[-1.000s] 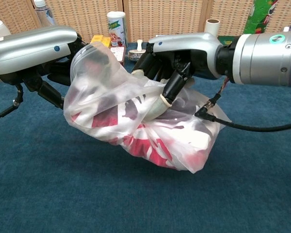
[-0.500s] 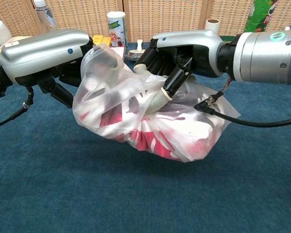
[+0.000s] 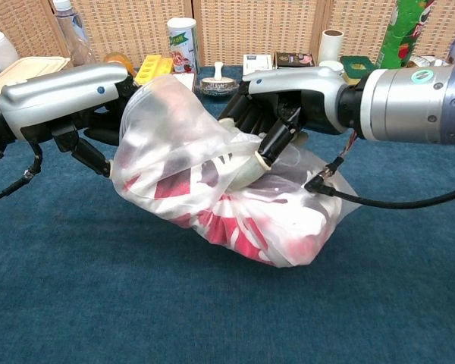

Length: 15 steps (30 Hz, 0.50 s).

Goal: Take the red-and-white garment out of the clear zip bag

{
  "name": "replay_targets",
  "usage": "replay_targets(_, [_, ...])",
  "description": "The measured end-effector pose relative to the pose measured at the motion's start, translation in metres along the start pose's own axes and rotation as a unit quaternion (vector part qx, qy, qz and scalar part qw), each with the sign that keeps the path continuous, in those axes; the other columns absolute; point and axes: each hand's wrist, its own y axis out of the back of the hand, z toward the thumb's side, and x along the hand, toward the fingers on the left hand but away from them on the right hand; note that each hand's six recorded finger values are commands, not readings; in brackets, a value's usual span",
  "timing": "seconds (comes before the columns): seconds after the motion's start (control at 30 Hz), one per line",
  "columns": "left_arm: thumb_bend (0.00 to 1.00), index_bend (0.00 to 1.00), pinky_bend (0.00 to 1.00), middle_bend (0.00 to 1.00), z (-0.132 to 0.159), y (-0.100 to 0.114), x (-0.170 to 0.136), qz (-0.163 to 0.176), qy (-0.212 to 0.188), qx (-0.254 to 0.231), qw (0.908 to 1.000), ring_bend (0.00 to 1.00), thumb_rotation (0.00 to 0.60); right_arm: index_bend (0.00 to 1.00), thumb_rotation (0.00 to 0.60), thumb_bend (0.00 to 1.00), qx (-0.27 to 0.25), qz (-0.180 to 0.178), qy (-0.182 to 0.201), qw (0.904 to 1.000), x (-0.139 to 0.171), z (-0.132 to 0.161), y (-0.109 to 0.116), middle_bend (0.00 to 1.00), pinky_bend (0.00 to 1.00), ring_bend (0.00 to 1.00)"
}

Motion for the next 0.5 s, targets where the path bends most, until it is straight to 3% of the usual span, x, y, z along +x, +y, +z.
replay_targets(0.23, [0.48, 0.85, 1.00, 1.00, -0.020, -0.013, -0.003, -0.018, 0.025, -0.007, 0.9995, 1.00, 0.600, 0.77, 0.600, 0.25, 0.012, 0.007, -0.016, 0.9998, -0.012, -0.008, -0.005, 0.89, 1.00, 1.00])
replay_targets(0.5, [0.47, 0.86, 1.00, 1.00, -0.023, -0.018, 0.002, -0.017, 0.023, -0.014, 0.9995, 1.00, 0.600, 0.77, 0.600, 0.25, 0.015, 0.017, -0.027, 0.9994, -0.020, -0.012, -0.013, 0.89, 1.00, 1.00])
